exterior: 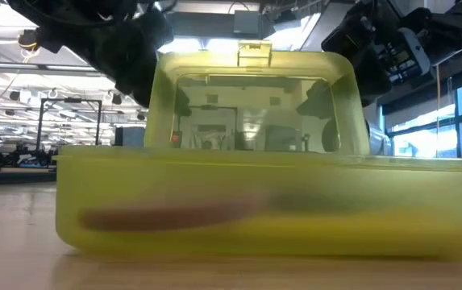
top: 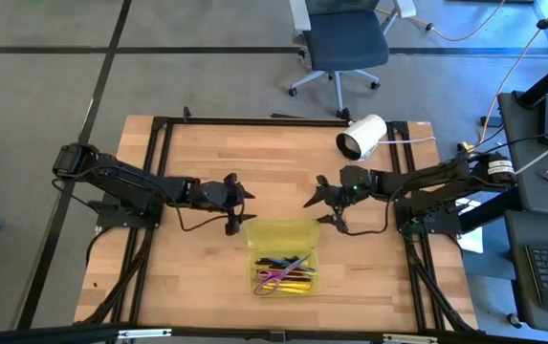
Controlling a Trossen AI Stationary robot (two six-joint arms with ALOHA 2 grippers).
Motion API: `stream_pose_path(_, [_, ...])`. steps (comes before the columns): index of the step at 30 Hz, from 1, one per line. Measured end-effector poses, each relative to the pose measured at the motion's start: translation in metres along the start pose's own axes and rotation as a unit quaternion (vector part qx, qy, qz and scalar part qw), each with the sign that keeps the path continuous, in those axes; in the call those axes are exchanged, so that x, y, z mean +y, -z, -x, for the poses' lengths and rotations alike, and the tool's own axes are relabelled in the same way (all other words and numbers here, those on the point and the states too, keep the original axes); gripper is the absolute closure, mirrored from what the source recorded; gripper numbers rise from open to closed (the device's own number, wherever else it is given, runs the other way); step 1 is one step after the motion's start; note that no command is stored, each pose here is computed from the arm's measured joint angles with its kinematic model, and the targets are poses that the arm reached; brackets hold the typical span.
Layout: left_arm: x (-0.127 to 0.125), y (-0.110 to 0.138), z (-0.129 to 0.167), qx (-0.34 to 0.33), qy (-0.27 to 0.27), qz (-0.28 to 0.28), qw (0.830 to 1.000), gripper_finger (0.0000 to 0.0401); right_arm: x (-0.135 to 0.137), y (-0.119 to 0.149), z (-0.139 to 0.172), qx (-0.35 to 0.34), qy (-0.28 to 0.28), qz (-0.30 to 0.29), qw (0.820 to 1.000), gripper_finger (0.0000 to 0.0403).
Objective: Pick & place school supplies into a supply box
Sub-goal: Close the yellow supplies box
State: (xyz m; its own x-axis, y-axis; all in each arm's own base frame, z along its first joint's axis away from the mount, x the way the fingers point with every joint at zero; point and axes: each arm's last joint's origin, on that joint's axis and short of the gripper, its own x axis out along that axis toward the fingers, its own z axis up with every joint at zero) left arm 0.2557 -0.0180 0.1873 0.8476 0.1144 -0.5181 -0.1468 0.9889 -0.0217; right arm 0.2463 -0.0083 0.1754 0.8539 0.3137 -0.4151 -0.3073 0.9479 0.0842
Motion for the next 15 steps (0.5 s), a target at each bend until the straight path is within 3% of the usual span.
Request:
stream_pose_path(5, [-0.009,-0.004,0.003,-0.020,0.046,-0.002,0.999,0.0118,0.005,0.000,-0.002,0.001,-0.009,-0.017,1.000,0.0138])
stream_pose_path(15, [-0.028,-0.005,0.008,-0.037,0.083,0.001,0.996,0.0118,0.013,-0.003,-0.005,-0.005,-0.025,-0.045,0.999,0.0138])
